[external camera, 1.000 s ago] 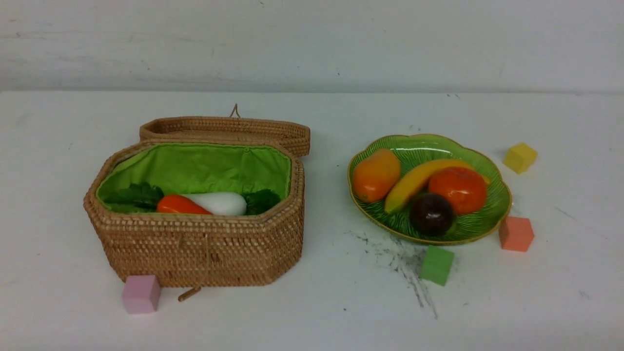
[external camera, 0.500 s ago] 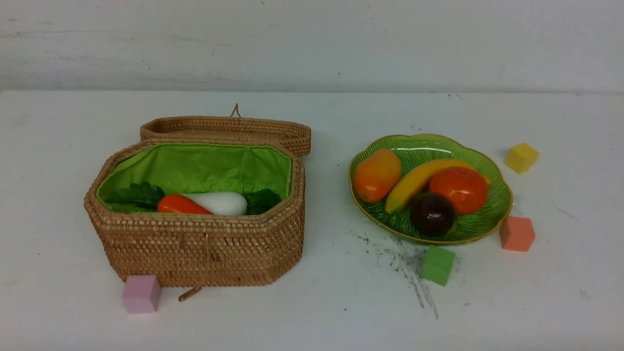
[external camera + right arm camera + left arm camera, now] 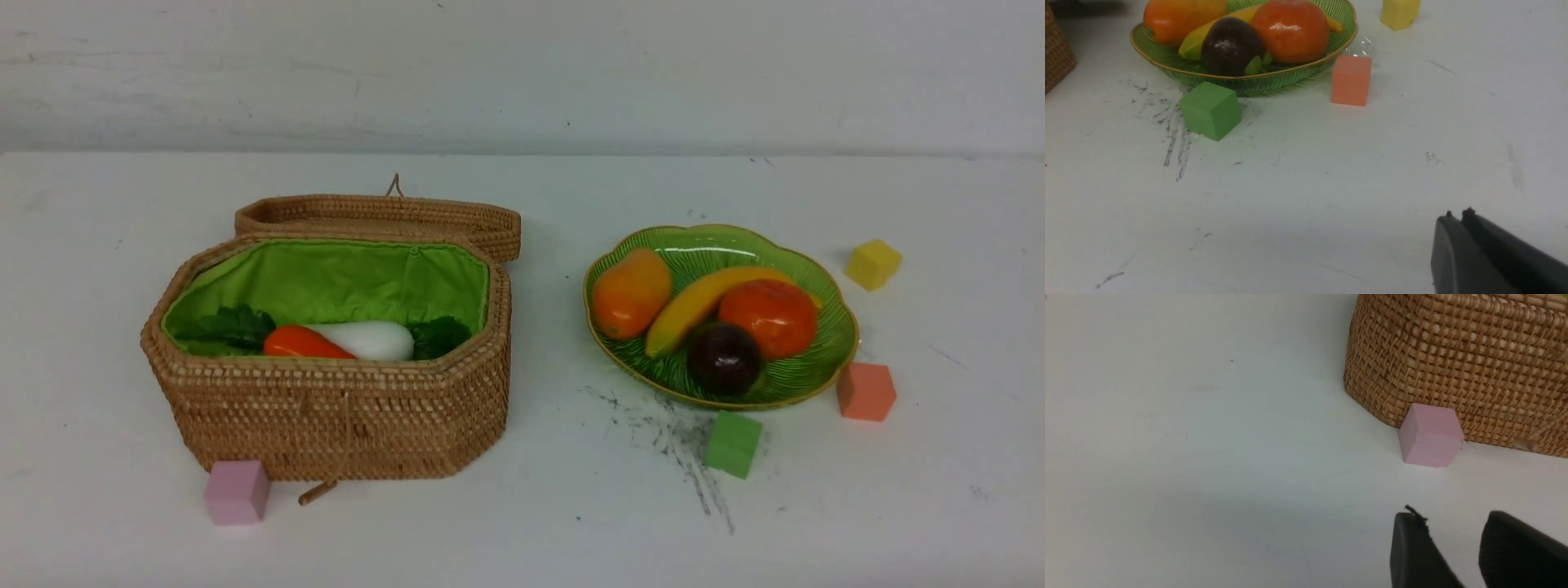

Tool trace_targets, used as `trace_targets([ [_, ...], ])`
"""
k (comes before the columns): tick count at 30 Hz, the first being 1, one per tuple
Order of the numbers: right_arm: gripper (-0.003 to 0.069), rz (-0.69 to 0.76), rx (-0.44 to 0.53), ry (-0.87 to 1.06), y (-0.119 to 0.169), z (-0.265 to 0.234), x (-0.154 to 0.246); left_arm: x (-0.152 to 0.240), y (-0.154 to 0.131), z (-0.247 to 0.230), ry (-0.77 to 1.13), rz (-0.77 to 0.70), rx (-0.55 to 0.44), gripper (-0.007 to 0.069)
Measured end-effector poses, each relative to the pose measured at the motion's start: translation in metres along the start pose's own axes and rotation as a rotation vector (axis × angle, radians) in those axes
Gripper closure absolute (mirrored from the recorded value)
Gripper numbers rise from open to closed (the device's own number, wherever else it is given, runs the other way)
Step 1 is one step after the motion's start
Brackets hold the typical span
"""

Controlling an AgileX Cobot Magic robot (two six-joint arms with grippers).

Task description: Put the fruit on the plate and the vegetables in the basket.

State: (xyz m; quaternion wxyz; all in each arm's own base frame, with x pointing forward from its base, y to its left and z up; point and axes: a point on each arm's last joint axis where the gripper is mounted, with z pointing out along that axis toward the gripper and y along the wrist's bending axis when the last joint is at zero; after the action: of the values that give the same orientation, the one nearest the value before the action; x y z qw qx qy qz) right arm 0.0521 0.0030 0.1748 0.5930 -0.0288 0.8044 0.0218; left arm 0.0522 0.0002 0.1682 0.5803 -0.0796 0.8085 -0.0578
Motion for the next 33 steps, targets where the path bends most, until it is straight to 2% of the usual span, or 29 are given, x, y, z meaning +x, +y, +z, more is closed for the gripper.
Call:
trace_targets([
  [33,0.0585,0.001,0.0,0.0,0.0,0.0,0.0,0.0,0.0,0.0,0.0,0.0,0.0,0.0386],
])
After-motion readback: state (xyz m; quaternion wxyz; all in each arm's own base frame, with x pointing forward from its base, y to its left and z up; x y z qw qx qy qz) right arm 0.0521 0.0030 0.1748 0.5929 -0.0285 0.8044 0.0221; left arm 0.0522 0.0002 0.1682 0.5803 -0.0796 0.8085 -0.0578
